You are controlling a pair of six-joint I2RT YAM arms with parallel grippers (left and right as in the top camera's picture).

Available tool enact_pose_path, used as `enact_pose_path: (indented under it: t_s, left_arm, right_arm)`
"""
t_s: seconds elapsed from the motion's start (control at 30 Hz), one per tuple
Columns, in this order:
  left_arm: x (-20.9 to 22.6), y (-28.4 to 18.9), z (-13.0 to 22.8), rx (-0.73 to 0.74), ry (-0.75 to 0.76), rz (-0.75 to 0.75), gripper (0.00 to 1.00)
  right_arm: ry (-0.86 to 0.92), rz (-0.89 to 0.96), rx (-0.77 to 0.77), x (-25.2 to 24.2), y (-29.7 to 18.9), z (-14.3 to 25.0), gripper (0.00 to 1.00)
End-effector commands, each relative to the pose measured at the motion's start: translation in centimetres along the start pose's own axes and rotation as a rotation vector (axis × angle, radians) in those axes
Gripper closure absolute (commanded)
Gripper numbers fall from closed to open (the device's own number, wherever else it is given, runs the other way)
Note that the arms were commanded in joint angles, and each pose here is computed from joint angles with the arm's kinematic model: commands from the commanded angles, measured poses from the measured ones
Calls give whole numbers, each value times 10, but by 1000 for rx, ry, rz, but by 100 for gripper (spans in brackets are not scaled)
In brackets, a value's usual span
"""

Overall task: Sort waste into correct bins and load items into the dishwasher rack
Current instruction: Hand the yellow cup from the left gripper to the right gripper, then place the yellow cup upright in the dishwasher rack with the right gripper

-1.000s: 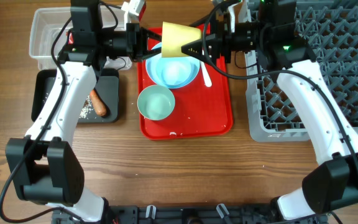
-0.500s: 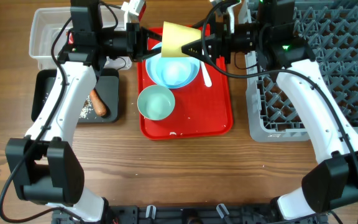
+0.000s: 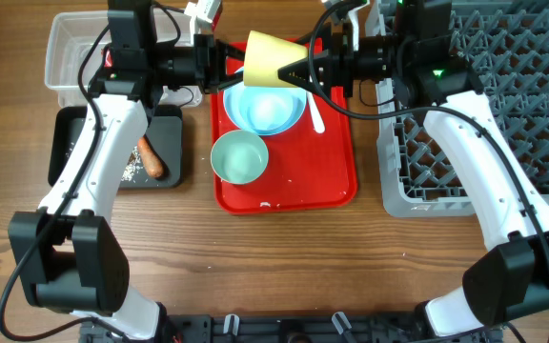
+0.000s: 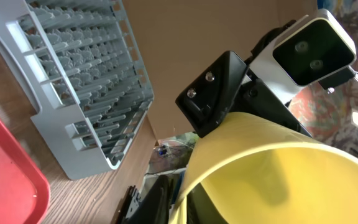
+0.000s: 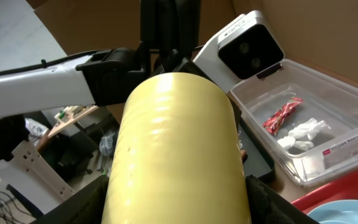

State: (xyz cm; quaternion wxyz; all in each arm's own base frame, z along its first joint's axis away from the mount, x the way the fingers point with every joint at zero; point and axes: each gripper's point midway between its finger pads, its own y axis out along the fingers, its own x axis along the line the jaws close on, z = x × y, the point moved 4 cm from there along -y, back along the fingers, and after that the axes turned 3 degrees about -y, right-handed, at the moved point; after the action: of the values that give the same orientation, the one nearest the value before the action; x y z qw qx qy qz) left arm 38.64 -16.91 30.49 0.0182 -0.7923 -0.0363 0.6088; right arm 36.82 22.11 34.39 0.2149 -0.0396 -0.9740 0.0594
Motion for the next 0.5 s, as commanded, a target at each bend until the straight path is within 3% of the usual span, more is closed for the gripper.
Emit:
enact_pose_path:
  t_s: [0.0, 0.2, 0.47]
  left_arm:
    - [-7, -1, -2, -16, 27, -10, 89]
    - [-6, -1, -2, -21, 26, -14, 88]
    - [2, -2, -10, -81, 56, -76, 84]
  right_arm:
    - [38, 23, -3, -12, -7, 6, 51]
    - [127, 125, -32, -35, -45, 8, 52]
    - [484, 593, 7, -78, -134, 52, 52]
